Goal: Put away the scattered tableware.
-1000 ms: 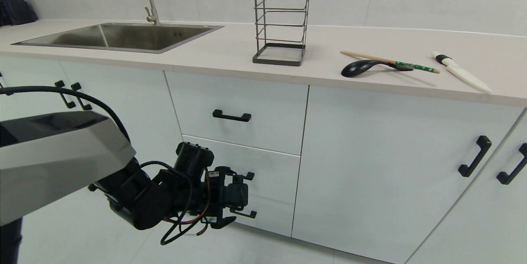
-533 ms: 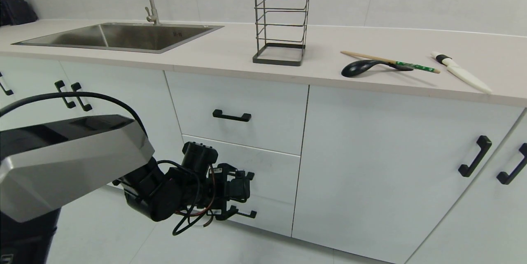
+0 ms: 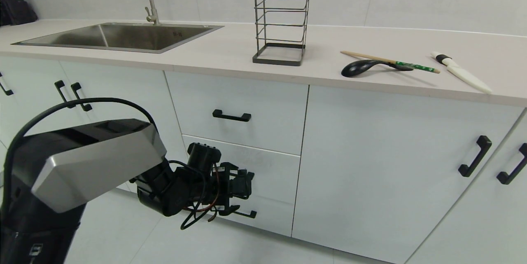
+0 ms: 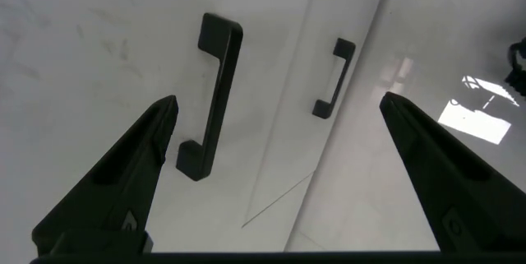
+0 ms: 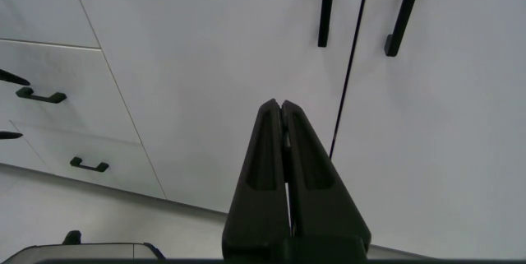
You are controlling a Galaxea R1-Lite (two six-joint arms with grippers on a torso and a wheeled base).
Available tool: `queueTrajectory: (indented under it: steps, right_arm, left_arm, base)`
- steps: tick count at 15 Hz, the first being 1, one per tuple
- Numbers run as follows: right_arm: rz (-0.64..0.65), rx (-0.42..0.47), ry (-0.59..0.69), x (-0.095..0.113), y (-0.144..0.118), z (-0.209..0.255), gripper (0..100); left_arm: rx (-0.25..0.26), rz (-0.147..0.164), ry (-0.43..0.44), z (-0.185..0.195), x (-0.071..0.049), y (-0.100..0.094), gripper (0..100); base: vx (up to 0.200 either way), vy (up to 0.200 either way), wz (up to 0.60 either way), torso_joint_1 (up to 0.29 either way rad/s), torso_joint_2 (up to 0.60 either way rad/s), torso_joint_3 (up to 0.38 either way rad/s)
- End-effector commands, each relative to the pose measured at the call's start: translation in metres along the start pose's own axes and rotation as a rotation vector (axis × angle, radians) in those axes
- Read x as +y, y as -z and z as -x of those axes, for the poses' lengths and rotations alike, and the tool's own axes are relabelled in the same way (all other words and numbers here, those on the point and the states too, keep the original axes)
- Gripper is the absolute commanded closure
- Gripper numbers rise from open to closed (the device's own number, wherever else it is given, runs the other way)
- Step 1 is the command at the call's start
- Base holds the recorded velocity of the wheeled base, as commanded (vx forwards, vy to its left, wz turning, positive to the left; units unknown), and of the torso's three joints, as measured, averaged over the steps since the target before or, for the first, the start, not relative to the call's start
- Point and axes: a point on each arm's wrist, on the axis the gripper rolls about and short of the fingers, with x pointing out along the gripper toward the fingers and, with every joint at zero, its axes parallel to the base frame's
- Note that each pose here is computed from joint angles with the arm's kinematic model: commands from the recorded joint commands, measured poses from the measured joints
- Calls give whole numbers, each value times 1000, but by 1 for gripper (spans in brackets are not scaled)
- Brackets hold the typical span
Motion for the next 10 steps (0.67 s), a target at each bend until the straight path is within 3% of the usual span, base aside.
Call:
queueTrajectory:
  steps: [1, 7, 10]
  right_arm:
    - [0, 2, 0, 0, 0, 0, 100]
    - [0, 2, 0, 0, 0, 0, 100]
    - [0, 2, 0, 0, 0, 0, 100]
  left_arm:
    - [4, 6, -3, -6, 2, 4, 0]
    - [7, 13, -13, -17, 6, 12, 0]
    - [3, 6, 7, -32, 0, 11, 0]
  base:
    - [0, 0, 0, 0, 0, 0]
    - [0, 0, 0, 0, 0, 0]
    - [0, 0, 0, 0, 0, 0]
